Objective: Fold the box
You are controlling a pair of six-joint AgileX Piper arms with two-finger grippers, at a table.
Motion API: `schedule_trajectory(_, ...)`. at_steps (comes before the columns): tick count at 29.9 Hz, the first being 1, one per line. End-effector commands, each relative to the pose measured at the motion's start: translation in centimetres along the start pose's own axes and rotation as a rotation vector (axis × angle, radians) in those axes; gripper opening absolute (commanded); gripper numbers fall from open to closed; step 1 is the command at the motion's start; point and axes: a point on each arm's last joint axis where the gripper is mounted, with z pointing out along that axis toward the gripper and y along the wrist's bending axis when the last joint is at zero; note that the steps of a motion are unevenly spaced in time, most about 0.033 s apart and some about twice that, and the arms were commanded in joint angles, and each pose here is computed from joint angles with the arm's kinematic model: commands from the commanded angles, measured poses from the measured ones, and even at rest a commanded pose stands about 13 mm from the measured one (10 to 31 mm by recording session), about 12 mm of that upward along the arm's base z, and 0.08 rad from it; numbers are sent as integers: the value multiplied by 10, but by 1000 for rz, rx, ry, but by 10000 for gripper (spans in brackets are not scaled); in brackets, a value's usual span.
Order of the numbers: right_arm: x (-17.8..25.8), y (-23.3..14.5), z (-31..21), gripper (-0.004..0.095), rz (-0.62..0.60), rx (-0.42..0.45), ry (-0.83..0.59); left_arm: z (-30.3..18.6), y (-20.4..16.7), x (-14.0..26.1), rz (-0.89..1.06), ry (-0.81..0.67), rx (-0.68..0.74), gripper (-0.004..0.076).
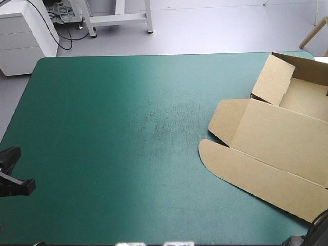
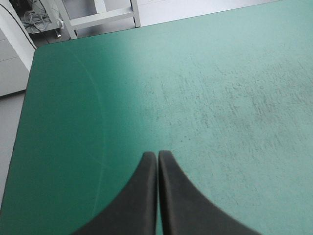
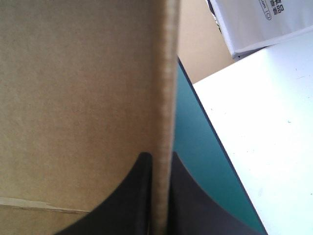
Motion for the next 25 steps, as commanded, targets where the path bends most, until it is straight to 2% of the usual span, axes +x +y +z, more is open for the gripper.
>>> schedule_trajectory(1,-6,-7,-34,194,9,2,-118,-1,2,-4,6,1,-21,-10)
schedule_trajectory(2,-6,-7,-34,260,4,2,-115,-1,2,-4,7,0,-25,-10)
schedule_trajectory(7,-3,-6,-34,740,5,-1,-90,-1,3,-4,10,-2,-35,-10)
schedule_trajectory(8,-3,-7,-34,813,4,0,-87,-1,3,-4,10,-2,-35,-10)
schedule_trajectory(10,-3,-7,-35,884,5,6,-82,-1,3,-4,10,-2,-35,-10)
schedule_trajectory(18,2,-6,-75,891,-8,8,-165,-1,3,-4,8,1,-30,-10)
schedule_trajectory(21,9,-1,-110,891,-6,-47,-247,-1,4,-4,12,-2,-43,-10)
schedule_trajectory(23,15,6,-135,886,5,-115,-307,-1,4,-5,15,-12,-47,-10)
schedule_trajectory(25,23,14,-158,831,14,-193,-359,-1,4,-6,15,-18,-46,-10)
